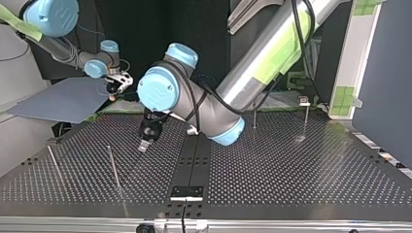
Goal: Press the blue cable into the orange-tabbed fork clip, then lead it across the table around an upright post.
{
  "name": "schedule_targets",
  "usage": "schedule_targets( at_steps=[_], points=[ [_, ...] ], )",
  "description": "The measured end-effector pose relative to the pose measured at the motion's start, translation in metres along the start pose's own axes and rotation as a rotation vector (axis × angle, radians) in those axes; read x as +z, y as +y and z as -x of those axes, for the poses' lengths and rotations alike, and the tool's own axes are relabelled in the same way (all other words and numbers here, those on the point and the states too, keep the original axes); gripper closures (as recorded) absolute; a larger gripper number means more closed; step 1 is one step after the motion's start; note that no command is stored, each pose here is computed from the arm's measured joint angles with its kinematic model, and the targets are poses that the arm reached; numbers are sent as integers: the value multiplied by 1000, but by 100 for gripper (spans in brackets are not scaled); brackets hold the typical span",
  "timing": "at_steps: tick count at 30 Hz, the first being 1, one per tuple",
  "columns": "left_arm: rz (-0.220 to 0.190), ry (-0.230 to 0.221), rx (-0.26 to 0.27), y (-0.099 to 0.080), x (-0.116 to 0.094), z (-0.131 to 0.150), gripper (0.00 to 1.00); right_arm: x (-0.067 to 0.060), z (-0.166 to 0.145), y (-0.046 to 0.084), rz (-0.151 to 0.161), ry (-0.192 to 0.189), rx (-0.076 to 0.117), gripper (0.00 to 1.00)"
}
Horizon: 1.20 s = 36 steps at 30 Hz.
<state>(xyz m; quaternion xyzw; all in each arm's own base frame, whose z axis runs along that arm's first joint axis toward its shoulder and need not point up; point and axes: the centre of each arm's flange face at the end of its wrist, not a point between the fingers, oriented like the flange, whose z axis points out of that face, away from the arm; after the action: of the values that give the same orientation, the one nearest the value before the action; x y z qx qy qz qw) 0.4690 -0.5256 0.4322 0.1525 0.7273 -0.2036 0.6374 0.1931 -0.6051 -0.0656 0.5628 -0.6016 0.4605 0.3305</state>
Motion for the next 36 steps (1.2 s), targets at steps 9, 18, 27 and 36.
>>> schedule_targets(
  at_steps=[9, 18, 27, 36],
  points=[
    [-8, 50, 18, -18, -13, -7, 0, -9, -36, -16, -52, 0, 24, 100],
    [0, 55, 25, -35, -32, -5, 0, -26, -67, -28, -51, -16, 93, 100],
    [-25, 18, 5, -43, -58, 8, 0, -49, -89, -42, -64, -51, 159, 100],
    [-45, 24, -1, -54, -78, 12, 0, -62, -126, -52, -81, -17, 193, 100]
  ],
)
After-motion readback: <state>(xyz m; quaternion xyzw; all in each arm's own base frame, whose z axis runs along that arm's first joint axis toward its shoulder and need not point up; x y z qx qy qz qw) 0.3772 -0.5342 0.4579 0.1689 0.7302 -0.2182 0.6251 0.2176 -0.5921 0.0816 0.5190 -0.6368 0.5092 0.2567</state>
